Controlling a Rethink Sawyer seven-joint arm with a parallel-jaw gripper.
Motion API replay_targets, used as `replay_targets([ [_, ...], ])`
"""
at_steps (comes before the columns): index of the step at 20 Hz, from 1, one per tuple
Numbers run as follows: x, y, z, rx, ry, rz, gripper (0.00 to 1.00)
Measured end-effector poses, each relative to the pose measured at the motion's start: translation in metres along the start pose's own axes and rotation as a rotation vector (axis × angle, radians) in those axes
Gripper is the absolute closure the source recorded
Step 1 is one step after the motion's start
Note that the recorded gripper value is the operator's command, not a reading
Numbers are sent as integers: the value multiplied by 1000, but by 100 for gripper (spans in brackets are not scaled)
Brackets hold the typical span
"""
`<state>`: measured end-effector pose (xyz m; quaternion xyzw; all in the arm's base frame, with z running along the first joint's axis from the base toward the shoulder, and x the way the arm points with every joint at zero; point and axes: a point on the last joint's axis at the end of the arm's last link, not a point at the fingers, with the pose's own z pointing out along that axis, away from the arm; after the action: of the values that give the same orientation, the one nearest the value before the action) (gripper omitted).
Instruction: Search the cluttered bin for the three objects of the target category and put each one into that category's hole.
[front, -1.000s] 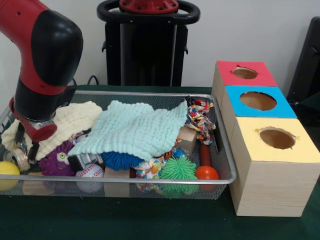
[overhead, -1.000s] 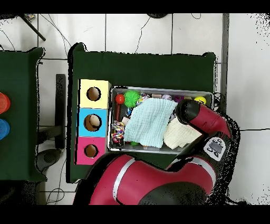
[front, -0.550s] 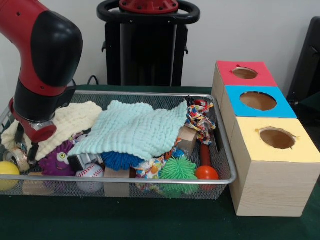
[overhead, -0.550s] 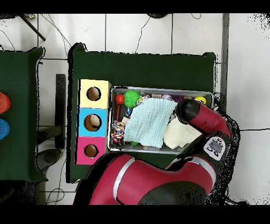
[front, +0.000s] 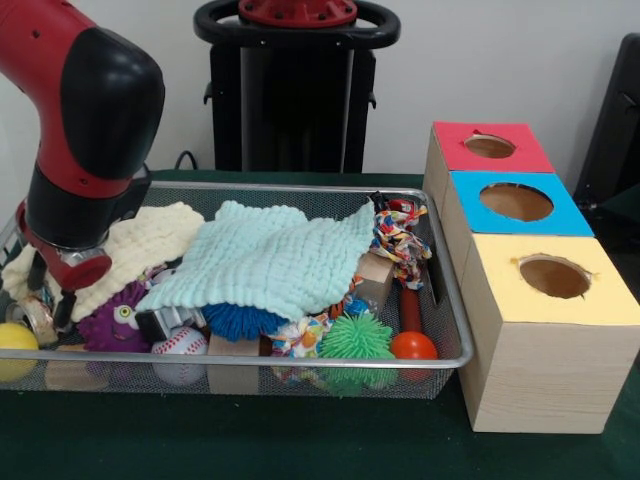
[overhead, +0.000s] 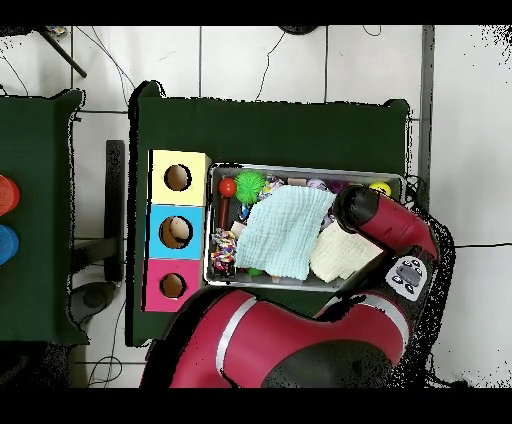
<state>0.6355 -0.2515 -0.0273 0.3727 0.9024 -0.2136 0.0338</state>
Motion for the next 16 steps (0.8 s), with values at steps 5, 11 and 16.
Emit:
replay_targets([
  [5,-1,2,1,0,-2,-3,0],
  [11,-2,5,5,0,-6,-11,0],
  [16,-4,6,5,7,-1,-16,0],
])
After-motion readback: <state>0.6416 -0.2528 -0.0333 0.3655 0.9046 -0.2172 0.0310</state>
